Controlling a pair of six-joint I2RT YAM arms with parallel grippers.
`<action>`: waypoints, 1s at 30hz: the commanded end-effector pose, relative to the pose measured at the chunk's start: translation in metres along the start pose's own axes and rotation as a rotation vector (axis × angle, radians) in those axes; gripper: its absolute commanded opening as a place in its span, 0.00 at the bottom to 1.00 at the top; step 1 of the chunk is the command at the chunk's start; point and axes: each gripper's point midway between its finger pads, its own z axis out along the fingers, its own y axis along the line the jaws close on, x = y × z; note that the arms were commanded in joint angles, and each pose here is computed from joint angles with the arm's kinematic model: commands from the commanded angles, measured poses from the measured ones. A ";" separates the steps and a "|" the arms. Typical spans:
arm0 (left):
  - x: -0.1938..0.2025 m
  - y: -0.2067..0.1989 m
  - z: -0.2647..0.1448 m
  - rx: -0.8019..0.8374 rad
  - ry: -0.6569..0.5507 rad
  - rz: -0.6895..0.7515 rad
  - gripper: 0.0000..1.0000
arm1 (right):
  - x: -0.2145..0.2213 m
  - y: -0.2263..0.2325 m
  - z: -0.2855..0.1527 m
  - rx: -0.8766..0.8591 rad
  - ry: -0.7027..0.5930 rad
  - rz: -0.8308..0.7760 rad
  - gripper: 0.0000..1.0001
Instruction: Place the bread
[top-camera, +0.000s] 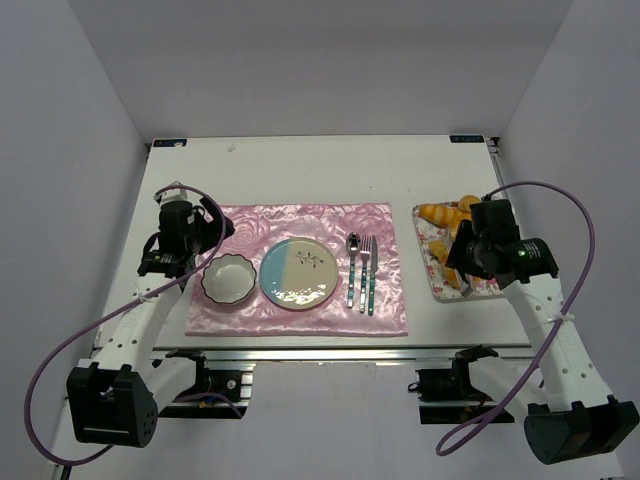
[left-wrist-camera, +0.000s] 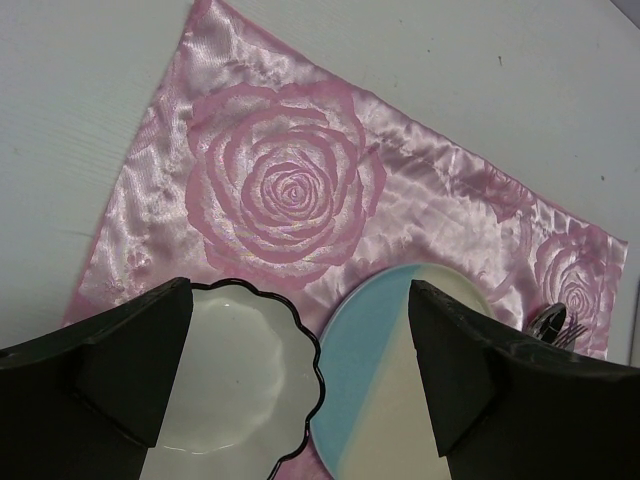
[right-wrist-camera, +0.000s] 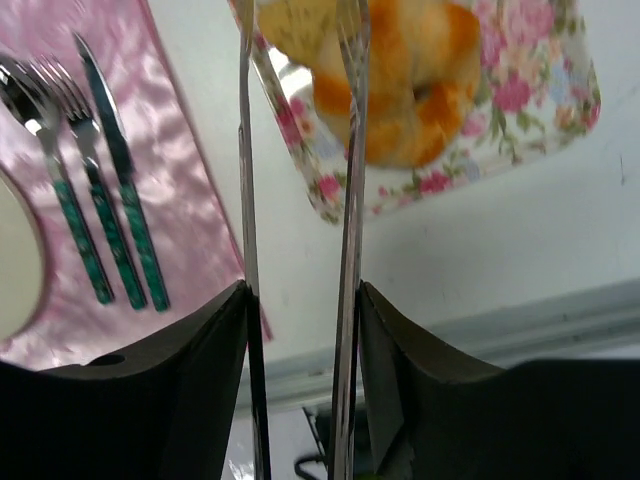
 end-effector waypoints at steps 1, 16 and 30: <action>-0.004 -0.008 -0.004 0.037 -0.013 0.007 0.98 | 0.046 -0.017 -0.017 0.053 0.189 -0.004 0.51; 0.004 -0.005 0.009 0.020 0.023 0.006 0.98 | 0.058 -0.038 -0.018 0.150 0.222 -0.037 0.63; 0.003 -0.005 0.010 0.016 0.022 0.010 0.98 | 0.036 -0.029 0.018 0.182 0.191 -0.058 0.66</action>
